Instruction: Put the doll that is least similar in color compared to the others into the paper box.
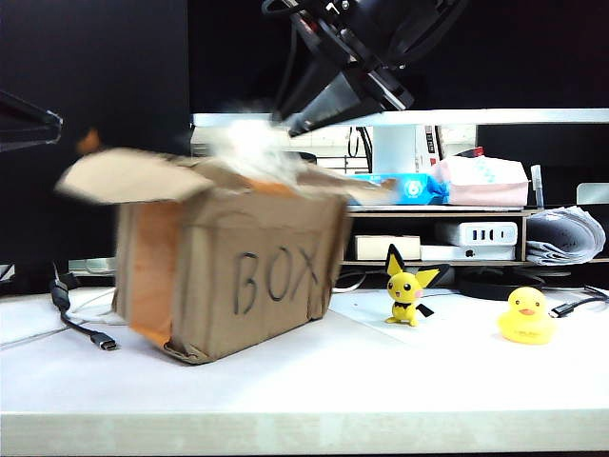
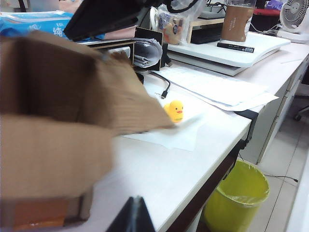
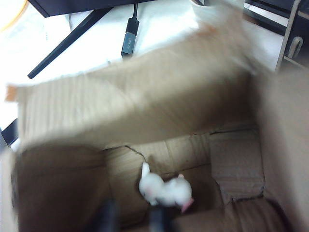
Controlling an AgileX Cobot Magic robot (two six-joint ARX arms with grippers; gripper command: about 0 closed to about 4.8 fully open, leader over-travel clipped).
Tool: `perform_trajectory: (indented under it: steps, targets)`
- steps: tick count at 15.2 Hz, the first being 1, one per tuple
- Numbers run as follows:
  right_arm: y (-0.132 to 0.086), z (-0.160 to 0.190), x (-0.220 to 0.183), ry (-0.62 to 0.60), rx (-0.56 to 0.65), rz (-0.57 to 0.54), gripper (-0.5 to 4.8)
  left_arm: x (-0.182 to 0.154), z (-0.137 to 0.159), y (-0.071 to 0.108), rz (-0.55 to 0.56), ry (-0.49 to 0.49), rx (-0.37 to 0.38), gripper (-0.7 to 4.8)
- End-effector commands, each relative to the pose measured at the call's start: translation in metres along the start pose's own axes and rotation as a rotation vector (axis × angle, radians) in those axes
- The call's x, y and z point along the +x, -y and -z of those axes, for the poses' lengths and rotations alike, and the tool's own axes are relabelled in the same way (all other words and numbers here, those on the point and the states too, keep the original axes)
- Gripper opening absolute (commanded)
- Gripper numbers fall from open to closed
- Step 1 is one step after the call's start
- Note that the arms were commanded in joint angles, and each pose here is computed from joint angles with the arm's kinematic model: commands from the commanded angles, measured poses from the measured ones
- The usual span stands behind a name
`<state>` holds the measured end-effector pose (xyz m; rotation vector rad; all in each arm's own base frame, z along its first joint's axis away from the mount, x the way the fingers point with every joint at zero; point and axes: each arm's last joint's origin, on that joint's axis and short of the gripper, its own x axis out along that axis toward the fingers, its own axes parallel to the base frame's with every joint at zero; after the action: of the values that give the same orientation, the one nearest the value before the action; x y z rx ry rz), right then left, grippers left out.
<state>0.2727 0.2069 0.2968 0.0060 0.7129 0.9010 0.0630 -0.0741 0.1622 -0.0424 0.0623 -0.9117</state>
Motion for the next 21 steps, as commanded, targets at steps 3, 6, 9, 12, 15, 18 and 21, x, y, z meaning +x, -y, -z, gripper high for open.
perform_trajectory:
  steps: [3,6,9,12,15,18,21]
  targets:
    - [-0.007,-0.008,-0.021,0.063,-0.074,0.059,-0.06,0.0,-0.001,0.0,0.0,0.013,0.001,-0.05]
    - [-0.013,-0.006,-0.054,0.047,-0.148,0.242,-0.06,0.0,-0.001,0.0,0.0,0.013,0.001,-0.05]
    - [-0.02,0.007,-0.081,0.089,-0.182,0.314,-0.06,0.0,-0.002,0.0,0.0,0.014,0.001,-0.05]
    - [-0.018,0.048,-0.095,0.176,-0.182,0.4,-0.06,0.0,-0.002,0.0,-0.004,0.014,0.001,-0.05]
    - [-0.02,0.081,-0.114,0.304,-0.159,0.431,-0.06,-0.001,-0.002,-0.012,-0.125,0.022,-0.002,-0.06]
    - [-0.024,0.096,-0.139,0.483,-0.158,0.513,-0.06,-0.009,-0.003,-0.036,-0.387,0.037,-0.01,-0.05]
    - [-0.027,0.106,-0.153,0.583,-0.151,0.549,-0.06,-0.018,-0.004,-0.052,-0.571,0.049,-0.016,-0.05]
